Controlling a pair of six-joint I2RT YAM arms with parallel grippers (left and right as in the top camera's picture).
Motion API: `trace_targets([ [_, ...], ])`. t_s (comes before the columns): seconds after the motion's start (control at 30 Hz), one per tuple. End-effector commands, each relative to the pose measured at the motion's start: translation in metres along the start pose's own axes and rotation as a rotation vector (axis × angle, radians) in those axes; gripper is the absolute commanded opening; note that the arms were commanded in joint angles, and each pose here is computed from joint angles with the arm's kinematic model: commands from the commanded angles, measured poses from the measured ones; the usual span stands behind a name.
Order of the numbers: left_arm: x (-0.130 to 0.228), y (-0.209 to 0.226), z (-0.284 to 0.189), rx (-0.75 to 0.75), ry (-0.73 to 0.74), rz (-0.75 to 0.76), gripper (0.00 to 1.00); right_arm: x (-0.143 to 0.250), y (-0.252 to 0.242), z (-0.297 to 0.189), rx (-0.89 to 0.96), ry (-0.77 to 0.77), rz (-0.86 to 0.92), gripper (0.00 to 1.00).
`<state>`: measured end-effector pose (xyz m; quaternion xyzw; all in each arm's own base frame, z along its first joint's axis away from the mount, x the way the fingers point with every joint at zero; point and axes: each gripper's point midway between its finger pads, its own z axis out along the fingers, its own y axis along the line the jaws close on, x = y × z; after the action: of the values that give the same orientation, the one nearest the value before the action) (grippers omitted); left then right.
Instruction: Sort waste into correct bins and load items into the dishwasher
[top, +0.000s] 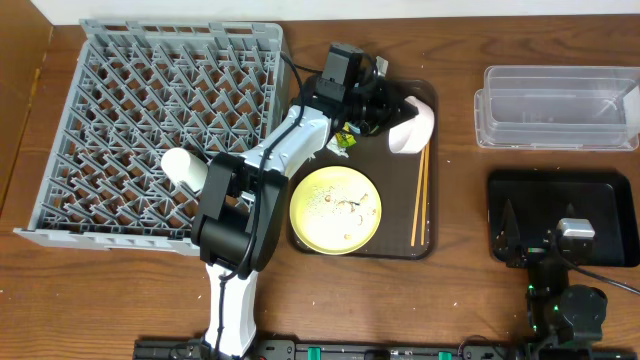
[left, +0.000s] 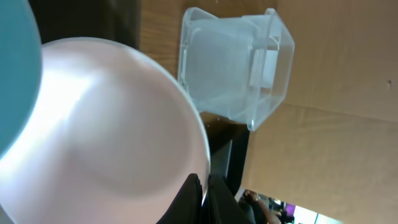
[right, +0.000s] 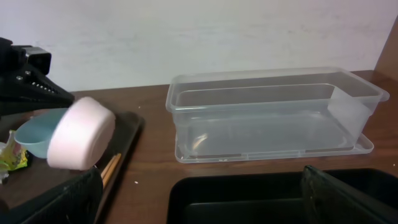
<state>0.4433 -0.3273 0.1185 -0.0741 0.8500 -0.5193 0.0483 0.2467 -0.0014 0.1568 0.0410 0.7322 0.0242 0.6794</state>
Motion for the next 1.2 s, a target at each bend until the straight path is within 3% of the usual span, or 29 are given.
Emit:
trace_targets([
  [0.0, 0.006, 0.0, 0.0, 0.02, 0.034, -0.01, 0.08, 0.001, -0.002, 0.0, 0.007, 0.003, 0.005, 0.99],
  [0.33, 0.013, -0.005, 0.0, 0.05, 0.077, -0.017, 0.08, 0.001, -0.002, 0.0, 0.007, 0.003, 0.005, 0.99],
  [0.37, 0.013, -0.005, 0.0, 0.05, 0.077, -0.017, 0.13, 0.001, -0.002, 0.0, 0.007, 0.003, 0.005, 0.99],
  [0.4, 0.014, -0.006, 0.001, 0.05, 0.079, 0.002, 0.35, 0.001, -0.002, 0.0, 0.007, 0.003, 0.005, 0.99],
  [0.43, 0.015, -0.006, 0.002, 0.049, 0.081, 0.026, 0.43, 0.001, -0.002, 0.0, 0.007, 0.003, 0.005, 0.99],
  [0.5, 0.02, -0.005, 0.005, 0.043, 0.092, 0.084, 0.7, 0.001, -0.002, 0.0, 0.007, 0.003, 0.005, 0.99],
  [0.53, 0.024, -0.004, 0.007, 0.037, 0.1, 0.111, 0.64, 0.001, -0.002, 0.0, 0.007, 0.003, 0.005, 0.99],
  [0.57, 0.026, -0.002, 0.008, 0.025, 0.103, 0.126, 0.22, 0.001, -0.002, 0.0, 0.007, 0.003, 0.005, 0.99],
  [0.6, 0.028, 0.007, 0.01, -0.018, 0.097, 0.107, 0.08, 0.001, -0.002, 0.0, 0.007, 0.003, 0.005, 0.99],
  [0.7, 0.027, 0.018, 0.011, -0.073, 0.079, 0.081, 0.09, 0.001, -0.002, 0.0, 0.007, 0.003, 0.005, 0.99],
  [0.73, 0.027, 0.018, 0.01, -0.072, 0.078, 0.081, 0.24, 0.001, -0.002, 0.0, 0.007, 0.003, 0.004, 0.99],
  [0.77, 0.027, 0.017, 0.01, -0.072, 0.078, 0.081, 0.27, 0.001, -0.002, 0.0, 0.007, 0.003, 0.005, 0.99],
  [0.8, 0.027, 0.017, 0.01, -0.072, 0.079, 0.08, 0.09, 0.001, -0.002, 0.0, 0.007, 0.003, 0.005, 0.99],
  [0.83, 0.027, 0.017, 0.011, -0.071, 0.079, 0.081, 0.08, 0.001, -0.002, 0.0, 0.007, 0.003, 0.005, 0.99],
  [0.93, 0.027, 0.017, 0.011, -0.072, 0.079, 0.082, 0.1, 0.001, -0.002, 0.0, 0.007, 0.003, 0.005, 0.99],
  [1.0, 0.027, 0.017, 0.011, -0.071, 0.079, 0.081, 0.23, 0.001, -0.002, 0.0, 0.007, 0.003, 0.005, 0.99],
  [1.03, 0.028, 0.017, 0.011, -0.071, 0.08, 0.081, 0.08, 0.001, -0.002, 0.0, 0.007, 0.003, 0.005, 0.99],
  [1.17, 0.029, 0.016, 0.011, -0.069, 0.083, 0.083, 0.07, 0.001, -0.002, 0.0, 0.007, 0.003, 0.005, 0.99],
])
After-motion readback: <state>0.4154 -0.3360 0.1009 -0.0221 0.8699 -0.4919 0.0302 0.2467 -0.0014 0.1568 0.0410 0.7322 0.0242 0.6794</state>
